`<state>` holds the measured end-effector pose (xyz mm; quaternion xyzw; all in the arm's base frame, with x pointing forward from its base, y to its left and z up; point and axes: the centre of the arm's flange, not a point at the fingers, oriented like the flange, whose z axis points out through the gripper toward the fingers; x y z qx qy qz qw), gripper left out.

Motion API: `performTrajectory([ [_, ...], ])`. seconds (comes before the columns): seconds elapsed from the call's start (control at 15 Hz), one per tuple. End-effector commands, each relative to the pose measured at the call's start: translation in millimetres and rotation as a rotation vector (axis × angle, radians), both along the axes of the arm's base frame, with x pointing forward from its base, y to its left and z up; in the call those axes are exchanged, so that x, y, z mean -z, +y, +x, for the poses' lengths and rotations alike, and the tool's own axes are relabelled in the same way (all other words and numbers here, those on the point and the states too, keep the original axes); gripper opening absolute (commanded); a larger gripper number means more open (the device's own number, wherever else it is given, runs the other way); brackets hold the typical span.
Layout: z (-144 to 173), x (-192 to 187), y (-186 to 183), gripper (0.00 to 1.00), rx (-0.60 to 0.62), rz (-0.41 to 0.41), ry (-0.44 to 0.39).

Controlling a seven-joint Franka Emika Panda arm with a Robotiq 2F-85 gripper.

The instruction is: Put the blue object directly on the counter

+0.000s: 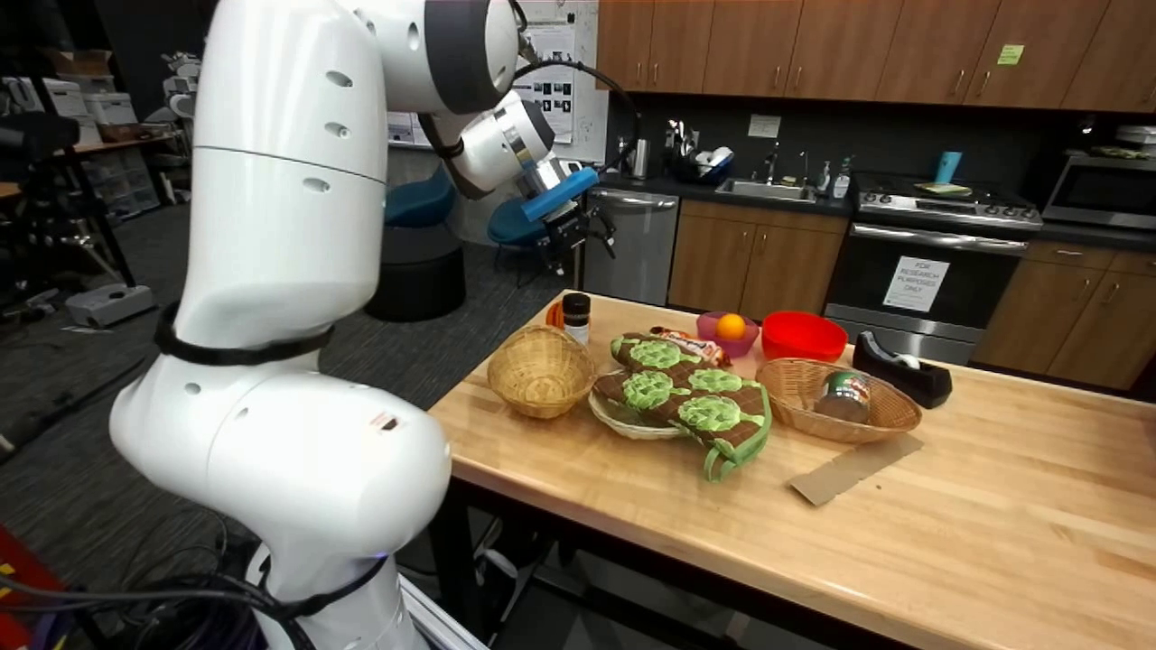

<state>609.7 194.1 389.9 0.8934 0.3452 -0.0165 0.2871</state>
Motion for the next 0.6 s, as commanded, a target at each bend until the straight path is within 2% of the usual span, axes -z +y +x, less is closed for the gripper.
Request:
performTrajectory([
  [0.0,-81.3,29.1,-26.7,1.0,0.016,-0.017,0.046],
  [0.13,-109.1,43.0,-39.2,1.0,0.031,-0.03,0.064],
  [0.2,-55.0,39.4,-15.4,1.0,0.025,-0.037,0.077],
  [0.33,-75.6,50.3,-22.7,1.0,0.032,-0.044,0.09],
  [0.53,-83.1,46.2,-26.0,1.0,0.032,-0.044,0.083],
])
